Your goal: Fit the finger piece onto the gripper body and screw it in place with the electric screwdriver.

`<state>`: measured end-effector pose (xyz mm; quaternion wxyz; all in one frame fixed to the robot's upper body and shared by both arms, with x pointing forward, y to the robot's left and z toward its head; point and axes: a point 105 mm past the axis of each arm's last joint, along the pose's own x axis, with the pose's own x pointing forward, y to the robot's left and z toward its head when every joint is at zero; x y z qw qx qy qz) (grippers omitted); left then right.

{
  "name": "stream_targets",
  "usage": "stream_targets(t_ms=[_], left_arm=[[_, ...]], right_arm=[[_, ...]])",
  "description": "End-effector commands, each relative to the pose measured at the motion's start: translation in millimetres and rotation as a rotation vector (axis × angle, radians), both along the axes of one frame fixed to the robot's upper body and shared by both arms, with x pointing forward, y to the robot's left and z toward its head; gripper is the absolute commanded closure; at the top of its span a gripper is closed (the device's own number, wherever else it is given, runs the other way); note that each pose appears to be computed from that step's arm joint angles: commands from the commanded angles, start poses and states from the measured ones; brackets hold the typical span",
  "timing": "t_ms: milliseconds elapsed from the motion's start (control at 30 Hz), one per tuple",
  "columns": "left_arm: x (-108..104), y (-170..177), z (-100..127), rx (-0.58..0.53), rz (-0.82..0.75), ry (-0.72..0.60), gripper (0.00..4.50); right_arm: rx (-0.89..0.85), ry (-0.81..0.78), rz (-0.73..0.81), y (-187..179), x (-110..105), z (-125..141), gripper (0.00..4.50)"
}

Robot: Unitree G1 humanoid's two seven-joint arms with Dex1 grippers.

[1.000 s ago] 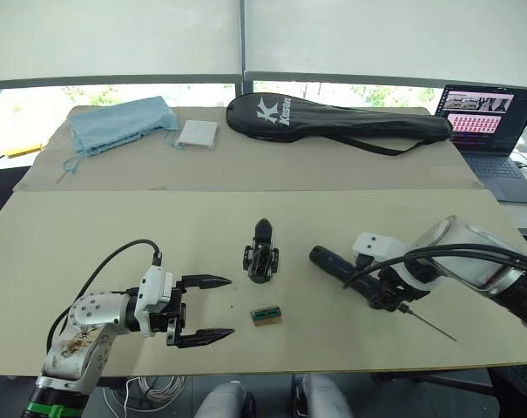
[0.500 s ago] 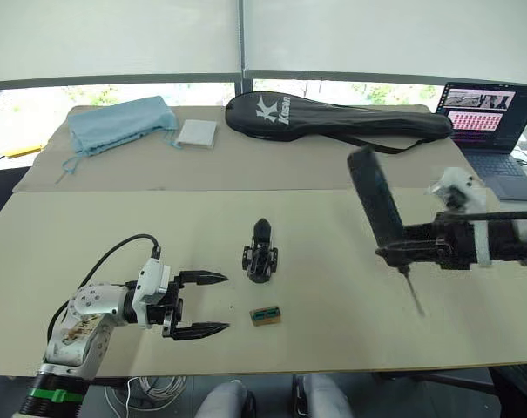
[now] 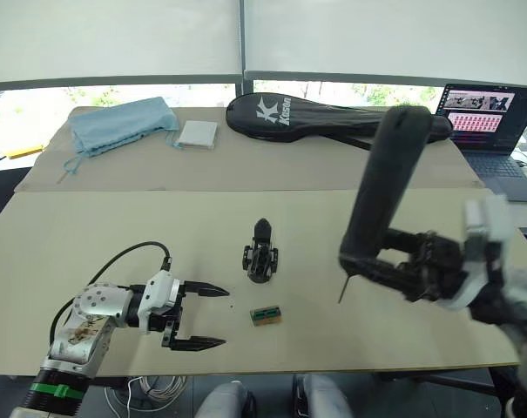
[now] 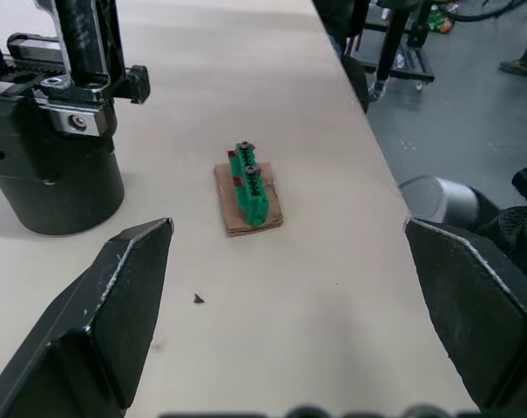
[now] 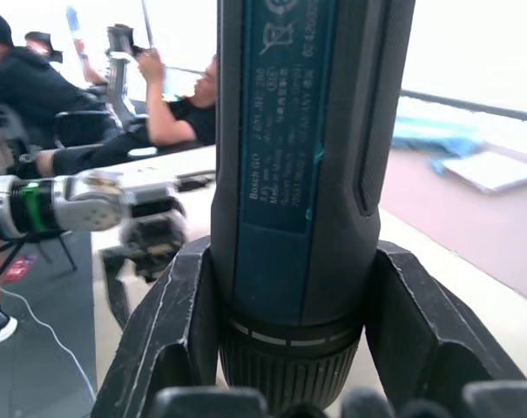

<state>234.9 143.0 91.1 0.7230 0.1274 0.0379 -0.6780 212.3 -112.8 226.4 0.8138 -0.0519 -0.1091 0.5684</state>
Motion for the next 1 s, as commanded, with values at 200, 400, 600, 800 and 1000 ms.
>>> stream_targets(t_ms=[200, 400, 600, 800, 1000], left_arm=[[-2.9, -27.7, -17.7, -0.004, 0.014, -0.005, 0.00], [-1.6, -45.2, -20.9, -0.033, 0.025, -0.023, 0.00], [1.4, -52.8, -27.1, -0.018, 0.043, -0.039, 0.00], [4.1, -58.6, -30.0, -0.010, 0.047, -0.035, 0.00], [3.6, -62.6, -34.2, 0.001, 0.033, -0.019, 0.00]], right_arm=[[0.040, -0.310, 0.200, 29.9, -10.3, 5.5, 2.58], [0.025, -0.315, 0.311, 39.7, -11.2, 1.6, 2.58], [0.012, -0.283, 0.372, 48.9, -14.9, -6.0, 2.58], [-0.003, -0.247, 0.372, 51.4, -11.5, -15.0, 2.58], [-0.005, -0.245, 0.363, 53.2, -6.5, -18.4, 2.58]])
